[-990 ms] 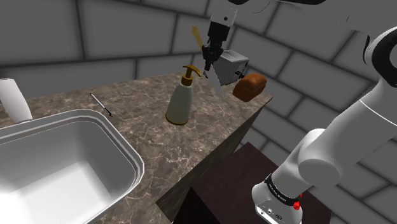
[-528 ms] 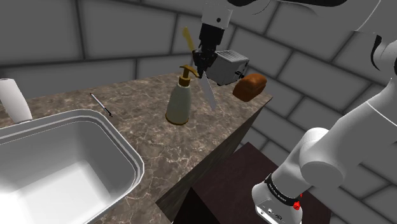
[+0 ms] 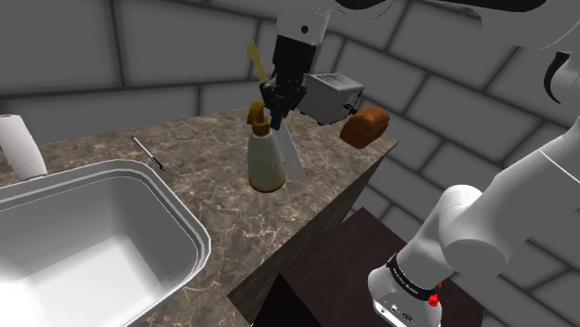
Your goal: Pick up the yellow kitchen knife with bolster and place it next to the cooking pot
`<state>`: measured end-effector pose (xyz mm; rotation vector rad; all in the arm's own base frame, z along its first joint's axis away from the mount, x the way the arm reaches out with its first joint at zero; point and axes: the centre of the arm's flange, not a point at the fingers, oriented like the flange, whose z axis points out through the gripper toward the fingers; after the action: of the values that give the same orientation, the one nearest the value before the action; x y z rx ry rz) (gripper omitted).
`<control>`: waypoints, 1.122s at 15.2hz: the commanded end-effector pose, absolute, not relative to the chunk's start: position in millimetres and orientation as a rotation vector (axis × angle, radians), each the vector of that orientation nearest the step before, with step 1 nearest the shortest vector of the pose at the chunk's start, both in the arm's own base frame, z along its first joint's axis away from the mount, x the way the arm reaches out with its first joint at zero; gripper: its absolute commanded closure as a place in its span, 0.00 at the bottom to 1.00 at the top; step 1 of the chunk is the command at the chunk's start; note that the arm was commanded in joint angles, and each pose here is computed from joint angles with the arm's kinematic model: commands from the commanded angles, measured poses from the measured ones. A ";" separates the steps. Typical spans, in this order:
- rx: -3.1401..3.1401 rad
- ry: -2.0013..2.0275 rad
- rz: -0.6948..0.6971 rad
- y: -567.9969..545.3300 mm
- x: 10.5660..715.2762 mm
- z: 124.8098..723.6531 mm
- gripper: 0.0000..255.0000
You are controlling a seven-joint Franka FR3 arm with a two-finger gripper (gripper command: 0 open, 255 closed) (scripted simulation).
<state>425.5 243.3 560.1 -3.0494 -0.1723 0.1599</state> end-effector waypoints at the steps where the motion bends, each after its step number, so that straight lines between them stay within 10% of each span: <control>1: -3.049 -0.170 0.160 266.1 415.3 562.2 1.00; 17: -3.049 -0.170 0.160 312.1 392.7 498.9 1.00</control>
<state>392.9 312.3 503.2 -3.0495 -0.1702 0.1608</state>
